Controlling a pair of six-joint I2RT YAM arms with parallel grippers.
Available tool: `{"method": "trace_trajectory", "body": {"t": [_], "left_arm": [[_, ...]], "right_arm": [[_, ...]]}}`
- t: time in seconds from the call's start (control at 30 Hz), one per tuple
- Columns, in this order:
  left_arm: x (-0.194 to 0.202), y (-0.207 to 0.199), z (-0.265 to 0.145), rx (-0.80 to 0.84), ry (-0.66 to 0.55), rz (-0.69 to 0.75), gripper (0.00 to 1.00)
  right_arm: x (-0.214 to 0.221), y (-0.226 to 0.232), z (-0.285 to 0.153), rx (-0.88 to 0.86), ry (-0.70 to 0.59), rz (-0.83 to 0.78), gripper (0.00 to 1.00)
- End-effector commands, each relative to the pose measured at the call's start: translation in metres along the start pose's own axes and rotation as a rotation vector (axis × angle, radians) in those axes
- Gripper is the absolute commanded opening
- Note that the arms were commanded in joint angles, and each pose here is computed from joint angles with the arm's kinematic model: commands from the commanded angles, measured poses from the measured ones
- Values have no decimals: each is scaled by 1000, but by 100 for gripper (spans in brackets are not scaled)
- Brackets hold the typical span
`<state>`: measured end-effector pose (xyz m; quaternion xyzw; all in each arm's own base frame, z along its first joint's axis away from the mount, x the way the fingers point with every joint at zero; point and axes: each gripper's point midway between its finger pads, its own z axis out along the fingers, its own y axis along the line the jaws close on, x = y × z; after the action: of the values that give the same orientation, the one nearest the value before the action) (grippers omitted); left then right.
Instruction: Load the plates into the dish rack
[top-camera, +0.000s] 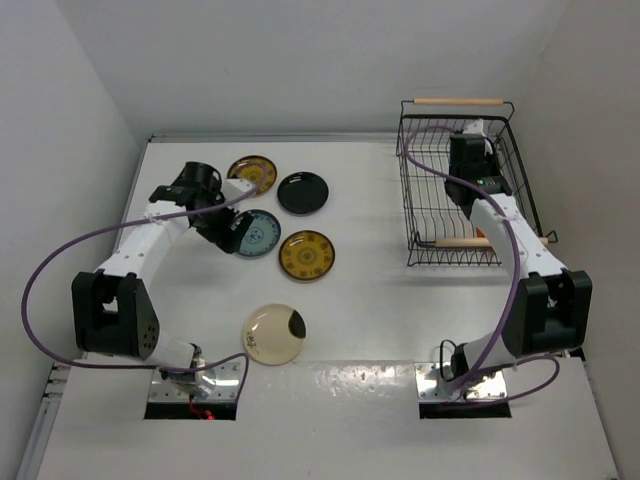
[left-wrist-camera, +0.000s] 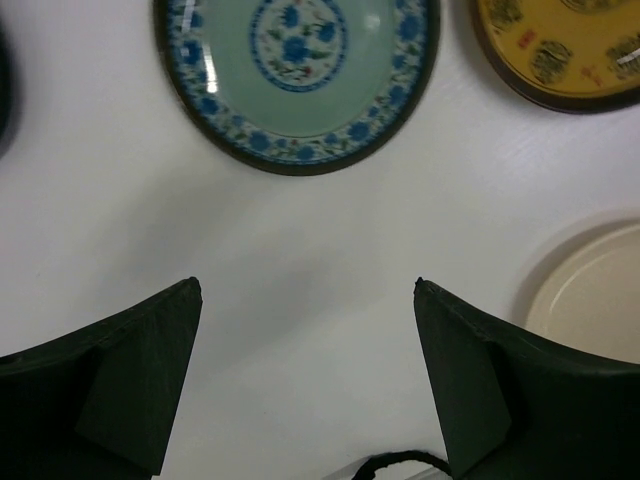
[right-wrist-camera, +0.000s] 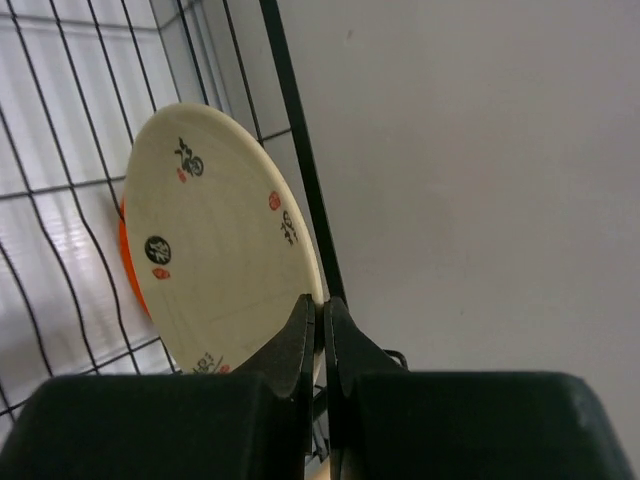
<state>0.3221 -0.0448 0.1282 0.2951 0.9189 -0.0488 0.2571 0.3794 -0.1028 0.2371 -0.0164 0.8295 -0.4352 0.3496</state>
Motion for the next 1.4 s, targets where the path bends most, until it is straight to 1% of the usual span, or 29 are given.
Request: {"method": "trace_trajectory", "body": {"t": [0.0,0.03,0.07,0.17,0.27,0.3,0.37,0.5,0.57,0.7,0.77,0.87,1.0,1.07,1.37], "left_arm": [[6,-20,7,79,33,61,92],[7,-23,11,88,42,67,92],[7,-23,11,88,42,67,92],[5,-22,12,89,43,67,92],[5,-21,16,94,52,64,92],[5,-21,16,94,52,64,92],[6,-21,18,99,62,62,92],[1,-21,21,104,61,79,92],[-2,-20,20,99,53,81,92],[-5,-19,18,95,45,83,92],[-5,-20,21,107,49,81,92],[-5,-20,21,112,56,79,92],[-12,-18,18,103,39,83,92],[-12,-17,19,103,39,92,92],[-13,-20,19,119,30,92,92]], "right_arm": [[4,-10,13,52,-16,71,0],[10,-4,16,33,0,59,0],[19,-2,24,13,25,116,0],[36,15,32,-45,78,128,0],[46,36,35,-107,99,167,0],[55,35,41,-110,126,174,0],[58,39,45,-100,128,172,0],[69,54,54,-122,149,109,0],[73,54,56,-103,162,79,0],[70,48,53,-93,130,80,0],[60,45,50,-108,99,96,0],[37,27,38,-103,22,141,0],[22,3,31,-45,-29,170,0],[24,-2,30,-22,-31,147,0],[44,9,41,-14,-16,67,0]]}}
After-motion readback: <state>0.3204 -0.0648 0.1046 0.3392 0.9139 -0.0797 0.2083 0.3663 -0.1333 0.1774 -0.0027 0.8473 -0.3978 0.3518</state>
